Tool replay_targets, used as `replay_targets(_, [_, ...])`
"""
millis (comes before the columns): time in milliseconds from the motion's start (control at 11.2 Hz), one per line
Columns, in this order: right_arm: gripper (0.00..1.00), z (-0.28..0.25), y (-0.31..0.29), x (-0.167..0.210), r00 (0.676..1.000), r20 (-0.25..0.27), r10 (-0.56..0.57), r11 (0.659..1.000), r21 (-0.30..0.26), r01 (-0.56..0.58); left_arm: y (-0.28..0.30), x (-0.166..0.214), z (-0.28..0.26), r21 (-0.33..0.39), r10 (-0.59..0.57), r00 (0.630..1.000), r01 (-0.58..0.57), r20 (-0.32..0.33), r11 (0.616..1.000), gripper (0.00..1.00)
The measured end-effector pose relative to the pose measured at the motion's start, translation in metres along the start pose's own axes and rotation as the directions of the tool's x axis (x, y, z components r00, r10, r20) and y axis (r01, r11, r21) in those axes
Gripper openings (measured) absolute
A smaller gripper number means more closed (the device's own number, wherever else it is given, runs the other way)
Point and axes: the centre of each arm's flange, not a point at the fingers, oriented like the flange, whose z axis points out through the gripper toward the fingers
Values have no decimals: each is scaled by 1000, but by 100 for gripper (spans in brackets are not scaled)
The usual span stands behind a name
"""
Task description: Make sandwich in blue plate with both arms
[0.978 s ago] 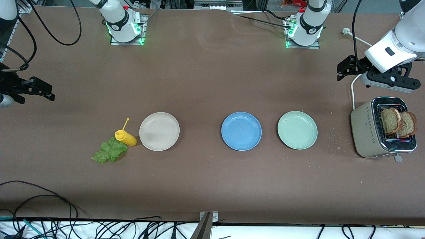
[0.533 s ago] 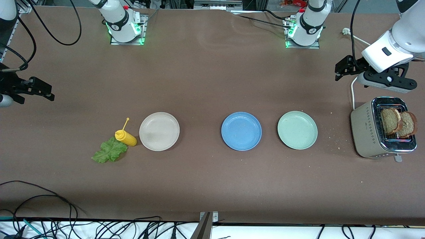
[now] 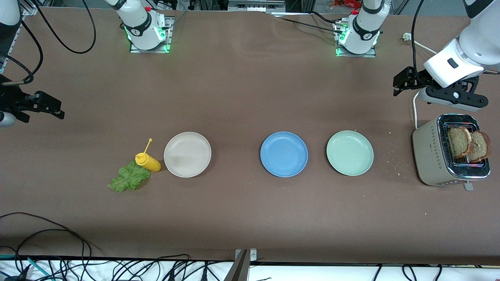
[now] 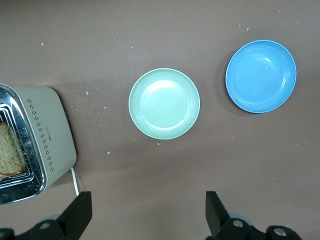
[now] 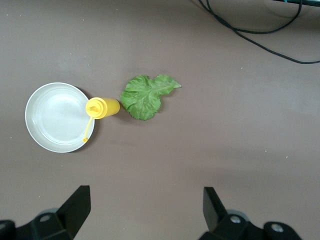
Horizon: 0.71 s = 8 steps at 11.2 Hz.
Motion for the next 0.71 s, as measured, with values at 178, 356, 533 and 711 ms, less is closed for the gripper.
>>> replay_targets(178, [100,0,0,0,1000,0,0,1000,0,0,-1,0,-1,0,-2,1000,2,-2,1000,100])
replay_targets(356, [100,0,0,0,1000,0,1,1000,0,-1,-3,0,-3,0,-6,1000,6,-7,1000,100])
replay_targets(533, [100,1,0,0,1000,1,0,1000,0,0,-4,0,-4,0,-8,1000,8,-7,1000,100])
replay_targets(711, [100,2,0,1,1000,3,0,1000,0,0,-5,0,-4,0,-9,1000,9,-7,1000,100])
